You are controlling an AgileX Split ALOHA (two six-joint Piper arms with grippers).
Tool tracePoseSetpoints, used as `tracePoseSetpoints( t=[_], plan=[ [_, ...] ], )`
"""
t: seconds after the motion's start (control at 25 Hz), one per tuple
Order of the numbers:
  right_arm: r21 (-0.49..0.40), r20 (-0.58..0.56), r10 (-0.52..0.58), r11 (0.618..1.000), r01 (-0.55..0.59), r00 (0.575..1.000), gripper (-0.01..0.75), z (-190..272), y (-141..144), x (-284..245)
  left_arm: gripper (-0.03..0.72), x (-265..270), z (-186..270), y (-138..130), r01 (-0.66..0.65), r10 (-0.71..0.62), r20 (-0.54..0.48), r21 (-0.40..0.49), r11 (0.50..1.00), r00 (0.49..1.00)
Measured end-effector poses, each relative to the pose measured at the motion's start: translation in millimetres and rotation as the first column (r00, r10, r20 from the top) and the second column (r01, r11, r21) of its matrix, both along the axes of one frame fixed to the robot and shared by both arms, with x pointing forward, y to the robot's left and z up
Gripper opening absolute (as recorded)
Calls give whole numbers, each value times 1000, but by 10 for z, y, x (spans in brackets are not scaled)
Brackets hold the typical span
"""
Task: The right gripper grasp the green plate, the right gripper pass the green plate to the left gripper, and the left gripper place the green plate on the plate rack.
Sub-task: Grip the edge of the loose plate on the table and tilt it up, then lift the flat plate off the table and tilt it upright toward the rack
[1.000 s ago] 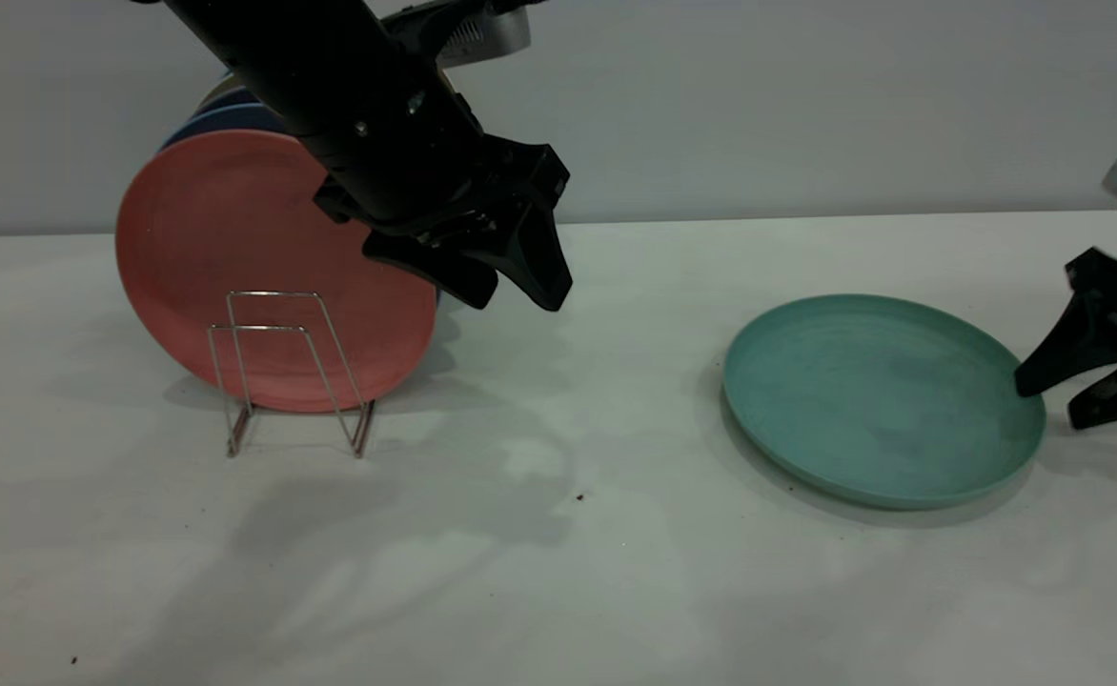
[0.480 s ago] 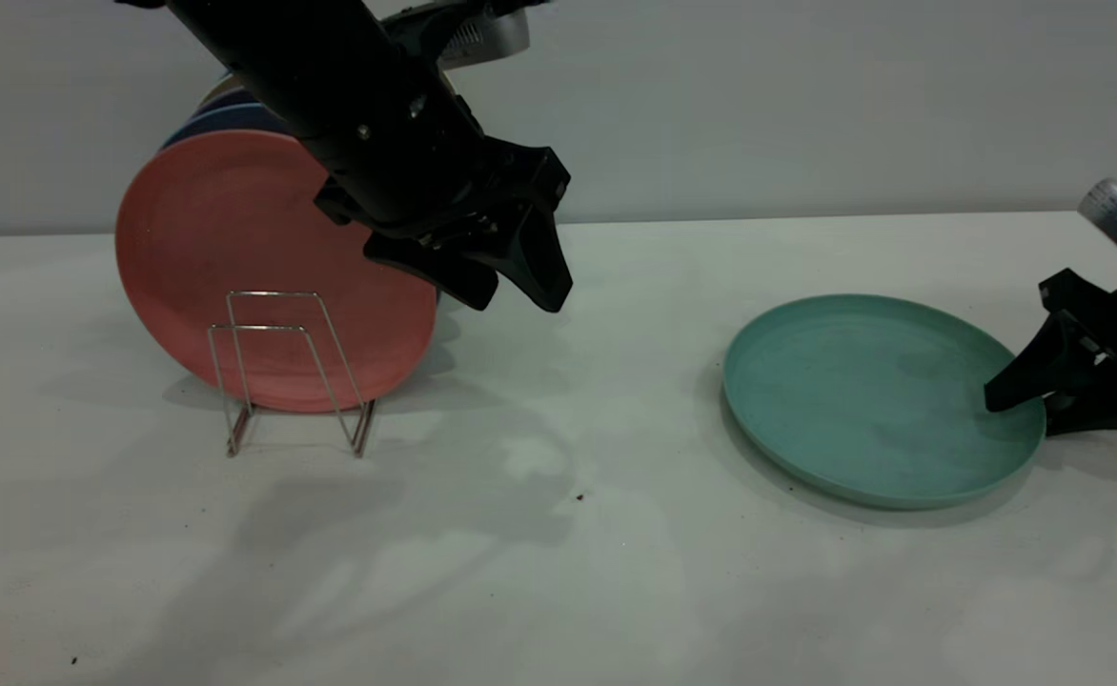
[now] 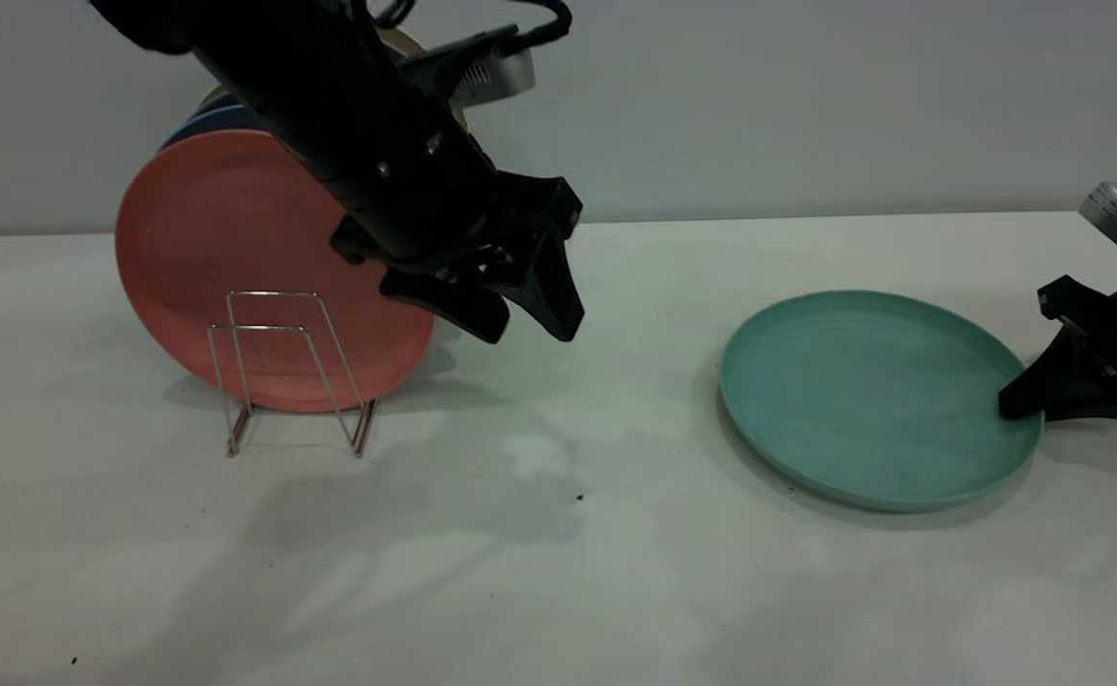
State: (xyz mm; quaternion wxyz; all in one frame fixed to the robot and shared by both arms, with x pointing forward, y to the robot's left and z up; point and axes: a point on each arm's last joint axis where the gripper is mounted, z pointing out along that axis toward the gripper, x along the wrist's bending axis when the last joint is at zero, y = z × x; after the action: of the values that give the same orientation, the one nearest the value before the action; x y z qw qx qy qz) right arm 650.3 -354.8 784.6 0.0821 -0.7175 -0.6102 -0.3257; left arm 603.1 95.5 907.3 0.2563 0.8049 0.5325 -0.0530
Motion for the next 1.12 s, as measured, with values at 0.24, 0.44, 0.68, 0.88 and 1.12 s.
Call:
tracePoseSetpoints(
  t=[0.24,0.44,0.68,0.88,1.12],
  plan=[
    [52,73,148,987,-152,986,15,34,236,5,542,-37,-82,-157,14,-14,18,-22,1000,1000],
    [113,109,198,971,-210,974,15,84,450,24,542,-40,-153,-208,6,-6,23,-25,1000,1000],
    [206,151,274,931,-301,950,15,200,633,46,542,-23,-236,-267,-53,54,19,-55,997,998],
    [247,159,307,908,-338,939,15,233,728,23,526,22,-261,-316,-132,137,51,-88,987,989],
    [267,177,341,886,-379,923,17,254,812,6,403,26,-359,-364,-187,191,35,-106,977,981]
  ],
)
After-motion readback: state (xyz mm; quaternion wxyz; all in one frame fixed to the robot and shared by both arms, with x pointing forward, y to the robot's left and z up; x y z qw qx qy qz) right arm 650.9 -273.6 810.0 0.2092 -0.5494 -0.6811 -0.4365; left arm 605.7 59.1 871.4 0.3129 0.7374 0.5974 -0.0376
